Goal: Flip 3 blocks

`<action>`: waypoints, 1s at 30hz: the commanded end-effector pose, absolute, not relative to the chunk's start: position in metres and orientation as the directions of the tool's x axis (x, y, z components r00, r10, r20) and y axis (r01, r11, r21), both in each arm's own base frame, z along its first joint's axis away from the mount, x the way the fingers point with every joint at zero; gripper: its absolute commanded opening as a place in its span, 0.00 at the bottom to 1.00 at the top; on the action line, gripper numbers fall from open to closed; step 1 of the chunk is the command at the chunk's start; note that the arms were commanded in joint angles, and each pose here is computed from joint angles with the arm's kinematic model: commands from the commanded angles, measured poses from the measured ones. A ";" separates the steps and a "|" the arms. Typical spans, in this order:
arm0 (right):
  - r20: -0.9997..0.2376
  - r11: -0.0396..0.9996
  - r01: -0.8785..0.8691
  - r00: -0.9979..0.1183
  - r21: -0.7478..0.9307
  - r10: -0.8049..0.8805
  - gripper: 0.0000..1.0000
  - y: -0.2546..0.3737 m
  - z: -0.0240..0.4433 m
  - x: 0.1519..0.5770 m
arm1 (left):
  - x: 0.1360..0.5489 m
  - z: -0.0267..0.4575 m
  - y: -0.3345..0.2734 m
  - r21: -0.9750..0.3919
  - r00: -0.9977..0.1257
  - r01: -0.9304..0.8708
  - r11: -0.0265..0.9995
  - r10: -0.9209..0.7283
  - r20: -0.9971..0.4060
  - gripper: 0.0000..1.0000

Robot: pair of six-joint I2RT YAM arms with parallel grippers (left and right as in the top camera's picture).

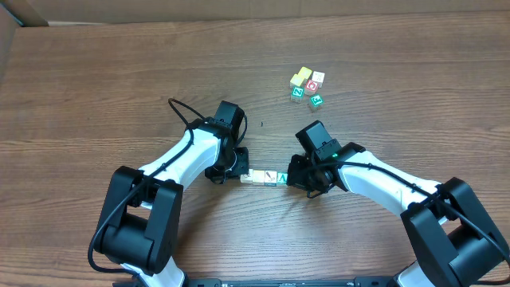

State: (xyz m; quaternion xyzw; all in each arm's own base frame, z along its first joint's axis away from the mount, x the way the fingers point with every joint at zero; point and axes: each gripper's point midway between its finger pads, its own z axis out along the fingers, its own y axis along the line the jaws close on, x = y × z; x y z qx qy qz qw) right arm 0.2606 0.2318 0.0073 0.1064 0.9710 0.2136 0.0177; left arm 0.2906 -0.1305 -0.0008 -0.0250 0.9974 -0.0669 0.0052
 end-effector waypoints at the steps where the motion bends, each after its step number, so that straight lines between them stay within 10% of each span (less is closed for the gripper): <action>1: 0.013 0.883 0.195 -0.978 0.427 0.210 0.04 0.234 0.009 0.258 | 0.288 -0.005 -0.130 -0.138 -1.000 -0.031 0.990 -0.030 0.007 0.04; 30: 0.021 0.884 0.192 -0.979 0.427 0.202 0.04 0.238 0.009 0.253 | 0.295 -0.004 -0.138 -0.177 -0.999 -0.025 0.984 -0.029 -0.017 0.04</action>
